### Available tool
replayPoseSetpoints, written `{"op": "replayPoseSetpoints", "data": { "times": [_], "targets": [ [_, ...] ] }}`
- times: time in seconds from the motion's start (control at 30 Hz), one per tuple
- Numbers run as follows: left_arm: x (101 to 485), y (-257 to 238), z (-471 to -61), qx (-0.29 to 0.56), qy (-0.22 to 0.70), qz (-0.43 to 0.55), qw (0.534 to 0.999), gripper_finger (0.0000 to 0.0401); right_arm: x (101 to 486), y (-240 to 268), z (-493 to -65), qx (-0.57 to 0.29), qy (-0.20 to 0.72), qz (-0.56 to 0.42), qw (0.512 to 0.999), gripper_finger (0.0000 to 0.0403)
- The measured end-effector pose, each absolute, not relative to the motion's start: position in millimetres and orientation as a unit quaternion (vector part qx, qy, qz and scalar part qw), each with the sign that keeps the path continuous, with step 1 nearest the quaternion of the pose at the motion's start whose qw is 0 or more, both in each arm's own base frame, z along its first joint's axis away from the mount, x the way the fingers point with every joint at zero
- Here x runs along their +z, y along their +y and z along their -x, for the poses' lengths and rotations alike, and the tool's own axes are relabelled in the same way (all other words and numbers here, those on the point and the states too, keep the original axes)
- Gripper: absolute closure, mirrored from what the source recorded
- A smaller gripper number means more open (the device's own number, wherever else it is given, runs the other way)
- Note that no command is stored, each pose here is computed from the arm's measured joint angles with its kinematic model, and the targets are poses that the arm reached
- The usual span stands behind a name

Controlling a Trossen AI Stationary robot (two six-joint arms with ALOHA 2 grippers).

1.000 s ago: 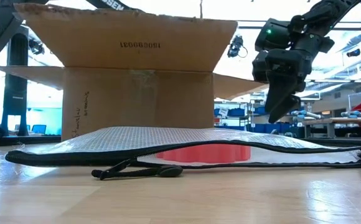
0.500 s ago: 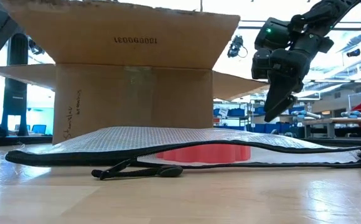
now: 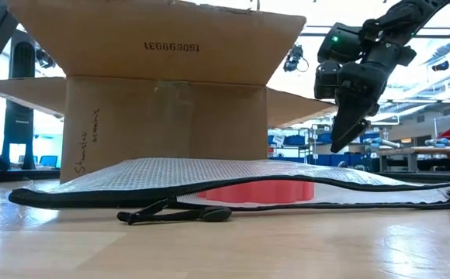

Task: Unpack boxes
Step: Put the white bottle into the white zip bag

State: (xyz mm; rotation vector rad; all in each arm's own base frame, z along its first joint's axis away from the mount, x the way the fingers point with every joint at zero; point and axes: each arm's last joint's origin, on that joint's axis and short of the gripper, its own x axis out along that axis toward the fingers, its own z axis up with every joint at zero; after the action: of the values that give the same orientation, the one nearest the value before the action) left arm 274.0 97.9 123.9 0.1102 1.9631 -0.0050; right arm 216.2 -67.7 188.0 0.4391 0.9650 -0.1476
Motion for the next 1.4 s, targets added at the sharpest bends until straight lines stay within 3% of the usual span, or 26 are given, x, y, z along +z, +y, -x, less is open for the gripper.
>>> {"op": "replayPoseSetpoints", "data": {
  "times": [0.13,0.43,0.7,0.9,1.1,1.23,1.4],
  "targets": [
    [127.1,100.0,-279.6,0.007,0.827,-0.052,0.559,0.0320,187.9,-67.8,-216.0,-0.071,0.461,-0.208,0.860,0.0162],
    [155.1,108.7,-306.1,0.027,0.794,-0.041,0.606,0.0320,190.4,-68.0,-213.8,-0.074,0.458,-0.213,0.860,0.0174],
    [213.7,118.0,-325.6,0.089,0.726,-0.018,0.682,0.0320,228.3,-73.7,-211.0,-0.086,0.405,-0.203,0.887,0.0174],
    [264.5,134.2,-327.3,0.086,0.622,0.029,0.778,0.0320,258.6,-77.8,-208.3,-0.093,0.352,-0.193,0.911,0.0174],
    [315.9,138.8,-319.0,0.023,0.458,0.084,0.885,0.0320,299.6,-81.6,-211.9,-0.088,0.271,-0.172,0.943,0.0174],
    [348.2,132.8,-319.3,0.024,0.349,0.109,0.931,0.0320,335.4,-82.1,-217.1,-0.079,0.188,-0.141,0.969,0.0174],
    [375.3,120.1,-325.0,0.027,0.249,0.148,0.957,0.0320,362.2,-76.9,-217.8,-0.063,0.153,-0.123,0.979,0.0175]
  ]
}}
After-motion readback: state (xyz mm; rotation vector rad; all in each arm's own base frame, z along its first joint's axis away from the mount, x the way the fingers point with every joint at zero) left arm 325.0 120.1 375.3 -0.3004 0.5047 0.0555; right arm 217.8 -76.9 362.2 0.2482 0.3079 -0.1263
